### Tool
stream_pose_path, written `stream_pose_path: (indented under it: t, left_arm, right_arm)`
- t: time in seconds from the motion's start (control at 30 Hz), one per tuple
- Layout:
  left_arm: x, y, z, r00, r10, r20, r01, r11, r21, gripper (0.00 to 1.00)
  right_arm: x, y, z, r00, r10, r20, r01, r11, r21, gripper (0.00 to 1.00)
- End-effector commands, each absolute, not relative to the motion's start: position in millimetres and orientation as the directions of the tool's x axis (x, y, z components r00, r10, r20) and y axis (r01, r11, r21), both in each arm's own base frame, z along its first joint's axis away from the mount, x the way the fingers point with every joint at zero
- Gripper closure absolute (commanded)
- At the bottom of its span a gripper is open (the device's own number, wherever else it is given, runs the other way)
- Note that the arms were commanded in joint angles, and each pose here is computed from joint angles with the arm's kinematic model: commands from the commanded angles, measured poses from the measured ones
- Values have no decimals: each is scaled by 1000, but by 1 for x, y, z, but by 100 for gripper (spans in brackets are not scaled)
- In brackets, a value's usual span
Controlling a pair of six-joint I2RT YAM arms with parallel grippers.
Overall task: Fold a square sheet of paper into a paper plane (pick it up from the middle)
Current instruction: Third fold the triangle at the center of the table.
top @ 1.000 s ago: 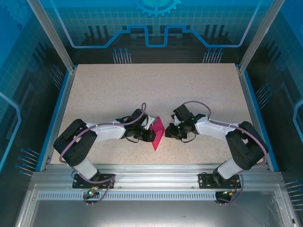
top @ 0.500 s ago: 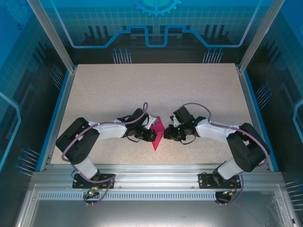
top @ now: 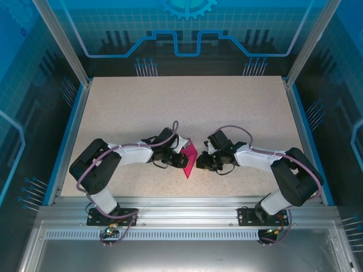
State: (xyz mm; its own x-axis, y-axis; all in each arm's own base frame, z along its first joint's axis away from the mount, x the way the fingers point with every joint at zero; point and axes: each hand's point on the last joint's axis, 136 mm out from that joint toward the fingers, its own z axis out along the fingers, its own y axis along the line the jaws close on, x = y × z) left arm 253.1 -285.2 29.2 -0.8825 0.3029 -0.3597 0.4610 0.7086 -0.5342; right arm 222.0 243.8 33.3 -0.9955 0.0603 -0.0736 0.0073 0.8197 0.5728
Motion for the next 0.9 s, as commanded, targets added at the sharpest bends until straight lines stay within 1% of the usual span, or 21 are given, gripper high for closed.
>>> stream_pose_path:
  t: [0.0, 0.37, 0.63, 0.87]
  left_arm:
    - [257, -290, 31, -872, 317, -372, 482, 683, -549, 87]
    - [259, -288, 27, -866, 336, -370, 494, 683, -538, 87]
    - [264, -289, 32, -858, 341, -385, 508, 675, -534, 87]
    - [262, -288, 23, -860, 357, -364, 507, 678, -533, 87]
  right_arm:
    - [217, 249, 38, -995, 49, -81, -9, 808, 590, 75]
    - [216, 255, 40, -996, 46, -81, -13, 789, 615, 75]
    - [219, 266, 41, -995, 64, -75, -2, 745, 667, 79]
    - [217, 273, 36, -997, 56, -58, 2, 739, 674, 79]
